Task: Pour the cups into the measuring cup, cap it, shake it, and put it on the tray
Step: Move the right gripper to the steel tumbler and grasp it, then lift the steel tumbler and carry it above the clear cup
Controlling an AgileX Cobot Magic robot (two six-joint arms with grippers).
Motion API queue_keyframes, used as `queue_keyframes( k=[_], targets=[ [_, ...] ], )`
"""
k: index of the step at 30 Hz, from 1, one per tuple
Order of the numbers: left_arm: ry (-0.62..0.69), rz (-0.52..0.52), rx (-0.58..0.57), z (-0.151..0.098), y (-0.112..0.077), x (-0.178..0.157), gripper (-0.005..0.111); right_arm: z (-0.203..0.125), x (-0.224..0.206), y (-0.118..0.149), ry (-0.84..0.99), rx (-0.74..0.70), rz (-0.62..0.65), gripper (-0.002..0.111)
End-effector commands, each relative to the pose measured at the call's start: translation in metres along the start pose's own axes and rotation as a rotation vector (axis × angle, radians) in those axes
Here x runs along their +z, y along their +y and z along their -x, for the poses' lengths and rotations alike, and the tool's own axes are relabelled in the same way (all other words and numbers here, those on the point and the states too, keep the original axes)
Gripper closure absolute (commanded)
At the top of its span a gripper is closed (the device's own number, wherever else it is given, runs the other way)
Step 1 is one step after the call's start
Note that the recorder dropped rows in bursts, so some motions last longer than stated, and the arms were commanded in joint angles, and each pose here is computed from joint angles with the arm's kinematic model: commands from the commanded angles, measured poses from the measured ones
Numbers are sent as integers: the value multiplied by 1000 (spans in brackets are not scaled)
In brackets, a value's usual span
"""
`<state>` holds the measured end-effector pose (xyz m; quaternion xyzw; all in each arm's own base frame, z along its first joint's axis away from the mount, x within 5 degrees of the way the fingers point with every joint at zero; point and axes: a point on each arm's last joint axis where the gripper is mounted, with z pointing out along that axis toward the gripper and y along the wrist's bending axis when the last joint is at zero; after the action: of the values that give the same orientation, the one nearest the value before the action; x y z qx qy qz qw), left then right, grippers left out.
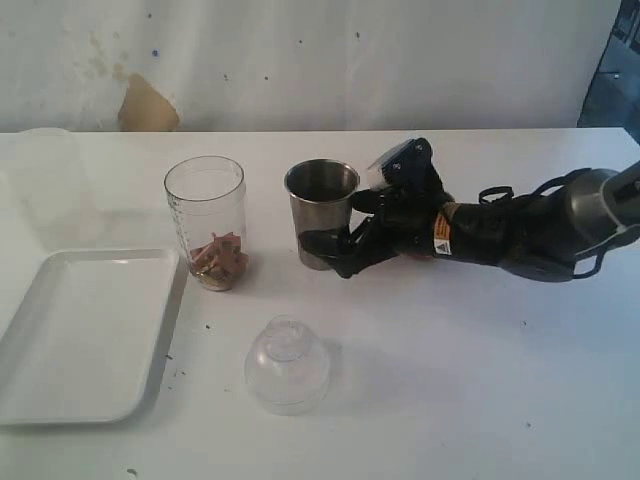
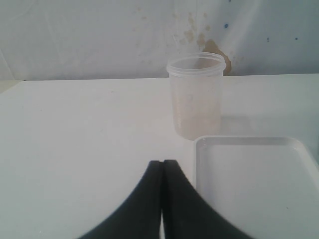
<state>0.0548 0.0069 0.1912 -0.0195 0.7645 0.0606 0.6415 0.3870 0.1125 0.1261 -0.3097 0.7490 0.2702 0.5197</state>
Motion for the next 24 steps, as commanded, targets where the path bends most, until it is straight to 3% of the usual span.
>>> queue_keyframes(
  k=[1, 6, 11, 24],
  targets=[
    [-10, 1, 4, 0, 0, 0, 107, -5, 8, -11, -110, 61, -71, 3],
    [-10, 1, 4, 0, 0, 0, 107, -15, 25, -13, -166, 60, -17, 3],
    [-10, 1, 4, 0, 0, 0, 107, -18, 45, 0, -157, -34, 23, 3],
    [-10, 1, 4, 0, 0, 0, 107, -16, 47, -2, -172, -6, -6, 3]
  ],
)
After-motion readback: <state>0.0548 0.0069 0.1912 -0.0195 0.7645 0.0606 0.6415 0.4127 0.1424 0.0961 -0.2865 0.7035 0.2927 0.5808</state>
